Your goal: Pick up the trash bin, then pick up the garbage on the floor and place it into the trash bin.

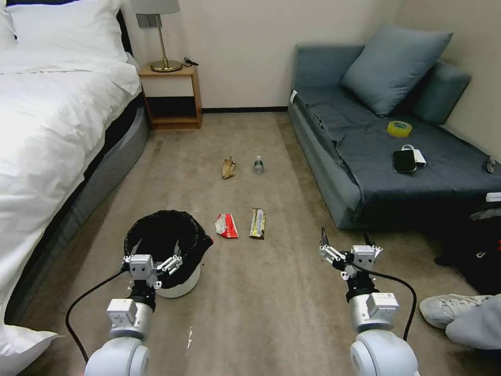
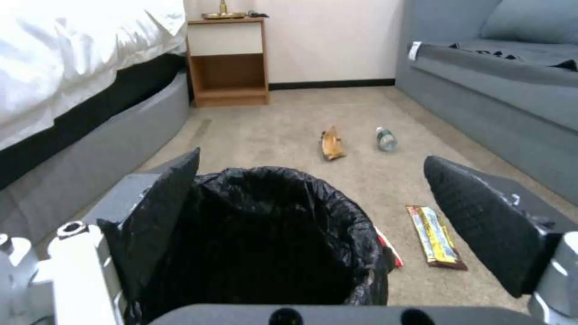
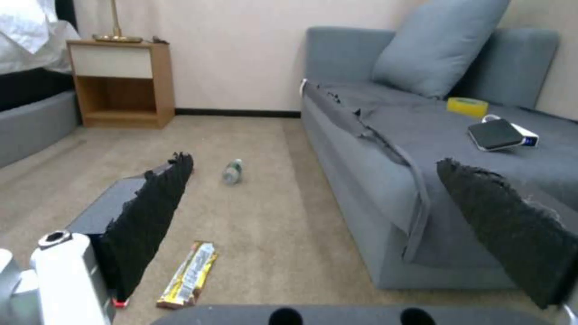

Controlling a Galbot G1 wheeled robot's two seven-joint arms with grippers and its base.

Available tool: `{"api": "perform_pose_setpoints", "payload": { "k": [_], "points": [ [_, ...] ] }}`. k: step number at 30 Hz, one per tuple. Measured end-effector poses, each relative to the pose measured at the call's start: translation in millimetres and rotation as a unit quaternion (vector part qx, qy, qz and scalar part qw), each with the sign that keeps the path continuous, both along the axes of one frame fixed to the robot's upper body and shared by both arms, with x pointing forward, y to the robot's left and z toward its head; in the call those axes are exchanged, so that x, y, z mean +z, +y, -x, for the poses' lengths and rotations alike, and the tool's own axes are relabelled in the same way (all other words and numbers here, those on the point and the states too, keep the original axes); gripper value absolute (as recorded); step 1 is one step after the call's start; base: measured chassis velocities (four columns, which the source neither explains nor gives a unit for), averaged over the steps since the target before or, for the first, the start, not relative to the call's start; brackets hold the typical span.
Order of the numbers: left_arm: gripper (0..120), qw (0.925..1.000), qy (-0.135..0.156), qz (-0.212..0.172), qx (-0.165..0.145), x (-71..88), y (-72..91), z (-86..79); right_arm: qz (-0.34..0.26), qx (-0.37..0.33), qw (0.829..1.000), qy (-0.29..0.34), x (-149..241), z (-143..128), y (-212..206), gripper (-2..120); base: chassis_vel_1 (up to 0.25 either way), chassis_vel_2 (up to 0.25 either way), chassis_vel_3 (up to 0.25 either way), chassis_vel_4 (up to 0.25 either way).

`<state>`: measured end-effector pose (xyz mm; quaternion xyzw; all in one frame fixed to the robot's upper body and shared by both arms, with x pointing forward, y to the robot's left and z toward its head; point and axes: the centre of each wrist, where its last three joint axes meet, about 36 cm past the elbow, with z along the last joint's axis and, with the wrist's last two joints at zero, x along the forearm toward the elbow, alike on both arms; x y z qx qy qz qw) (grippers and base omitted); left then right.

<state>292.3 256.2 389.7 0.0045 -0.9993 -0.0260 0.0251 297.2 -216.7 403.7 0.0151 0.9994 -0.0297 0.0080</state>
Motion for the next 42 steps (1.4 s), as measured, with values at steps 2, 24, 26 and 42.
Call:
{"api": "perform_pose_setpoints", "payload": {
  "k": [2,24,26,42],
  "points": [
    [100,1.0000,0.001,-0.001,0.000,-1.7,-1.6,-0.5,0.001,0.001,1.000,0.003,-2,0,-1,100,0.000,0.000,0.000,0.000],
    [100,0.9999,0.007,-0.006,-0.004,-14.8,-14.4,-3.6,0.006,0.010,1.000,0.026,-23,-1,-9,100,0.000,0.000,0.000,0.000],
    [100,0.9999,0.008,-0.007,-0.005,-16.2,-16.0,-3.9,0.006,0.011,1.000,0.029,-25,-1,-10,100,0.000,0.000,0.000,0.000],
    [100,0.9998,0.011,-0.011,-0.008,-24.4,-25.3,-5.6,0.008,0.018,0.999,0.045,-39,0,-15,100,0.000,0.000,0.000,0.000]
  ]
}}
